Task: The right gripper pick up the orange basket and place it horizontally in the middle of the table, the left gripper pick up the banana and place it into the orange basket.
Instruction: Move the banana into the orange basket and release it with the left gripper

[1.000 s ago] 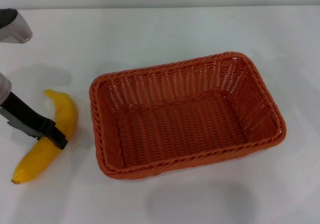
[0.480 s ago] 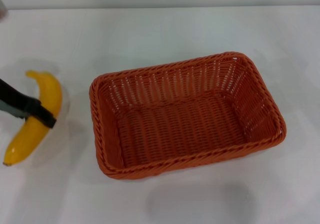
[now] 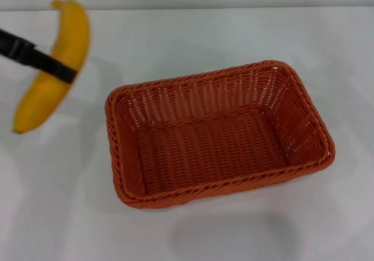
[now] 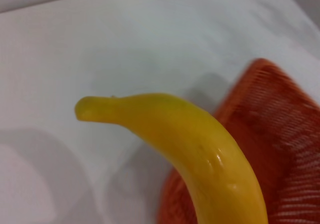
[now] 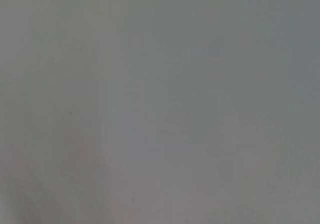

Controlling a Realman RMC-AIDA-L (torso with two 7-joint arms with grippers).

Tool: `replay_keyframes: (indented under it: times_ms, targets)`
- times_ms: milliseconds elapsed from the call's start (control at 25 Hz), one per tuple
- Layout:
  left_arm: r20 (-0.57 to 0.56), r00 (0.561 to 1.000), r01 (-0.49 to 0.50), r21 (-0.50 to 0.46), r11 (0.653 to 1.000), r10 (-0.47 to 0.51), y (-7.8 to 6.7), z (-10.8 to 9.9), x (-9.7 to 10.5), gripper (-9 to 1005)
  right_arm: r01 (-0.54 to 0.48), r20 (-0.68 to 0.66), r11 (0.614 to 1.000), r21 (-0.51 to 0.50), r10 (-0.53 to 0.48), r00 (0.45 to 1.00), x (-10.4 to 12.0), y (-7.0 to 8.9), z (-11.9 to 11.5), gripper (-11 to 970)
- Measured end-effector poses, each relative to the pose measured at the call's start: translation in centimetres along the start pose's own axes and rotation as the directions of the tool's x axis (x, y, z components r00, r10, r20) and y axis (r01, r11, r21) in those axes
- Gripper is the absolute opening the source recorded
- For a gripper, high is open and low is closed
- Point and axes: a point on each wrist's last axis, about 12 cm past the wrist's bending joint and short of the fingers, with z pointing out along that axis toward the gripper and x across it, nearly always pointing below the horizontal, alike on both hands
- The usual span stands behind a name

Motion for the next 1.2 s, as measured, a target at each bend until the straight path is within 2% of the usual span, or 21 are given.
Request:
replay_keyframes:
  times_ms: [240, 400, 440, 480, 560, 800, 880, 1000, 1200]
  targets:
    - [-0.045, 0.987, -0.150, 0.126, 0.981, 0.157, -2.4, 2.5, -3.6, 501, 0.008, 0.016, 1.000, -0.023, -0.008, 1.000, -0.5, 0.3, 1.2, 576]
    - [-0.054, 0.966, -0.242, 0.149, 0.959, 0.252, -4.3, 4.5, -6.0, 502, 0.013, 0.028, 0.999, -0.033, -0.012, 1.000, -0.5, 0.4, 1.6, 576]
    - [-0.054, 0.966, -0.242, 0.149, 0.959, 0.252, -4.3, 4.5, -6.0, 502, 0.014, 0.031, 0.999, -0.033, -0.013, 0.999, -0.5, 0.4, 1.6, 576]
    - [-0.082, 0.943, -0.308, 0.162, 0.938, 0.323, -5.9, 6.5, -7.6, 503, 0.015, 0.033, 0.999, -0.033, -0.014, 0.999, -0.5, 0.4, 1.6, 576]
    - [-0.103, 0.929, -0.335, 0.173, 0.926, 0.356, -6.6, 7.6, -8.1, 503, 0.022, 0.041, 0.999, -0.035, -0.021, 0.999, -0.5, 0.4, 1.6, 576]
    - [-0.231, 0.845, -0.450, 0.179, 0.875, 0.482, -9.4, 12.4, -9.3, 505, 0.040, 0.042, 0.998, -0.053, -0.038, 0.998, -0.5, 0.7, 1.9, 576]
    - [-0.249, 0.828, -0.472, 0.177, 0.864, 0.503, -9.8, 13.4, -9.5, 506, 0.042, 0.040, 0.998, -0.056, -0.040, 0.998, -0.5, 0.8, 2.0, 576]
    - [-0.246, 0.814, -0.492, 0.189, 0.849, 0.527, -10.4, 14.6, -9.8, 506, 0.045, 0.037, 0.998, -0.054, -0.043, 0.998, -0.4, 0.7, 1.8, 575]
    - [-0.228, 0.823, -0.494, 0.166, 0.853, 0.521, -10.3, 14.9, -10.1, 508, 0.049, 0.034, 0.998, -0.046, -0.048, 0.998, -0.3, 0.6, 1.7, 575]
